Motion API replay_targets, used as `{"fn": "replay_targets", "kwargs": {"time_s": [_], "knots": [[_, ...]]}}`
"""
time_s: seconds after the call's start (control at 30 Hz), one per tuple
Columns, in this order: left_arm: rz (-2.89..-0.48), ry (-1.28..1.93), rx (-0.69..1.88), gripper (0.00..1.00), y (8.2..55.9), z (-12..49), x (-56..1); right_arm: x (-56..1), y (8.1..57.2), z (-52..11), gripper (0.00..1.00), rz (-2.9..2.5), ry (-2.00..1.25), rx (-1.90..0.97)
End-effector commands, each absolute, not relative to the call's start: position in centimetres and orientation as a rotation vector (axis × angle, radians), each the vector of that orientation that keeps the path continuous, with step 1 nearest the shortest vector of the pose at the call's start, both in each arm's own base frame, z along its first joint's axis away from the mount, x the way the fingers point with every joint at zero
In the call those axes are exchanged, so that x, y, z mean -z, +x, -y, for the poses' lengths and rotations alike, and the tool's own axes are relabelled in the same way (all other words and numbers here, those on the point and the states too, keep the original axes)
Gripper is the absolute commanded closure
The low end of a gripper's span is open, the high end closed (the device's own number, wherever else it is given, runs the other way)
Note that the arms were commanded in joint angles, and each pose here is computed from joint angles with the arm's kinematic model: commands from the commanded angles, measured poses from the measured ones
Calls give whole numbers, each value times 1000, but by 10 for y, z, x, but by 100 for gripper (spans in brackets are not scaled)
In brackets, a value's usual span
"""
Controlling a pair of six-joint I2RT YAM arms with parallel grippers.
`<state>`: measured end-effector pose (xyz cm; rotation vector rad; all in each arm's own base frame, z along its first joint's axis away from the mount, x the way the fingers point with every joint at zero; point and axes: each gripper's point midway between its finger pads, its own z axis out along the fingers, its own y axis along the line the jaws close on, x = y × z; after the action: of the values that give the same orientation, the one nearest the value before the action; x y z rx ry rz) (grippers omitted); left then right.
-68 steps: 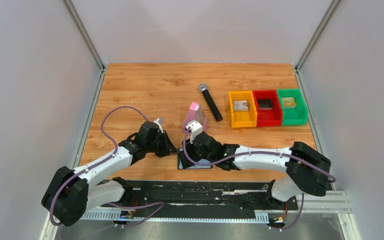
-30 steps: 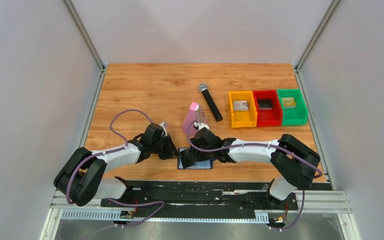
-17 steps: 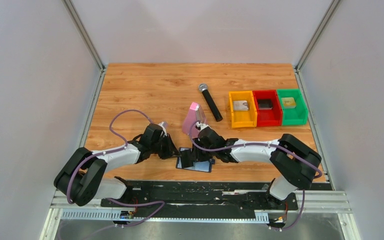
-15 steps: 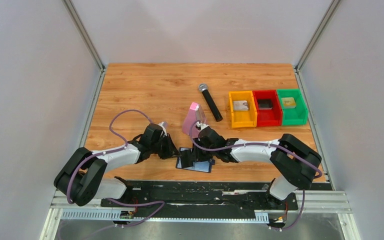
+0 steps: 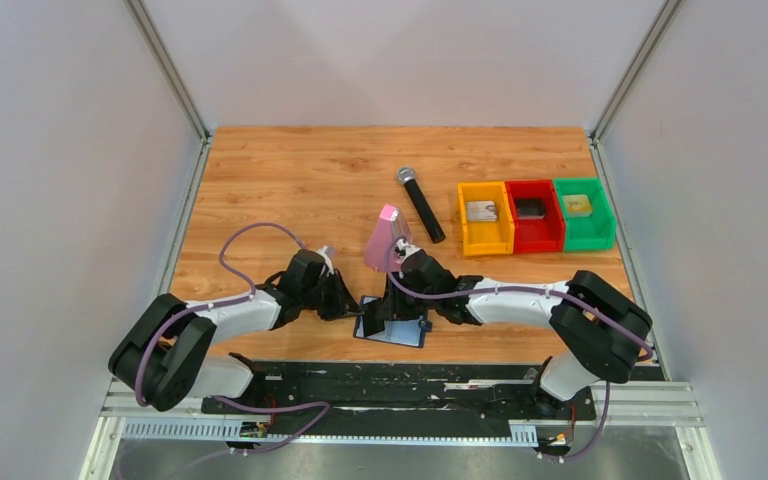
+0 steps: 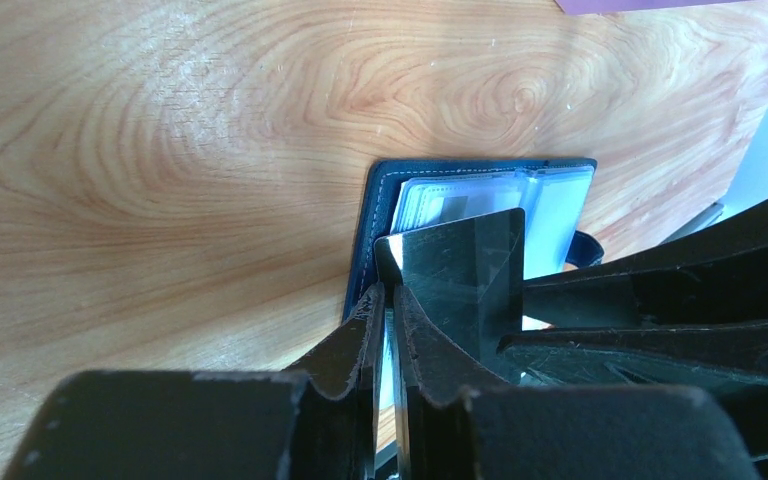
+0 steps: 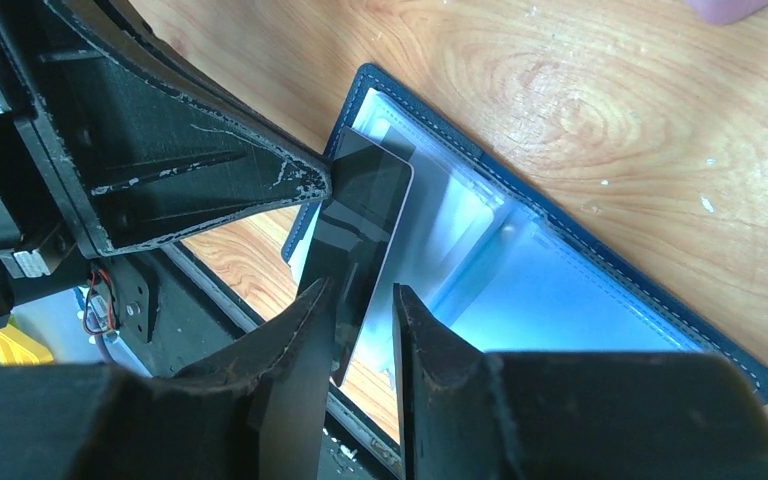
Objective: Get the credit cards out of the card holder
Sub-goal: Pick up the credit card from the card holder.
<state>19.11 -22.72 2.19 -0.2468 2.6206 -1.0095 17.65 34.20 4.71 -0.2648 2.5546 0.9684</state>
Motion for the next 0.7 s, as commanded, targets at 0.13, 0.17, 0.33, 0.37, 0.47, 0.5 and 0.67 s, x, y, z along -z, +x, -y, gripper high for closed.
{"fn": "replay_targets", "kwargs": {"time_s": [0.13, 0.17, 0.33, 0.37, 0.47, 0.5, 0.67], "knots": [[-2652, -258, 984, 85, 185, 223, -12, -62, 185, -354, 72, -2514, -230, -1047], [-2652, -257, 985, 85, 185, 224, -12, -63, 184, -355, 72, -2509, -234, -1059], [-2647, -257, 994, 85, 187, 225, -14, -67, 182, -360, 76, -2505, -239, -1129], [-2647, -255, 998, 85, 186, 225, -14, -67, 182, -360, 76, -2508, -236, -1138], [-2642, -253, 1006, 85, 187, 226, -16, -67, 182, -360, 79, -2505, -234, -1149], [-2642, -254, 1007, 85, 187, 227, -17, -68, 182, -360, 81, -2504, -232, -1148], [-2627, -242, 1024, 85, 188, 229, -25, -68, 185, -355, 99, -2485, -231, -1114]]}}
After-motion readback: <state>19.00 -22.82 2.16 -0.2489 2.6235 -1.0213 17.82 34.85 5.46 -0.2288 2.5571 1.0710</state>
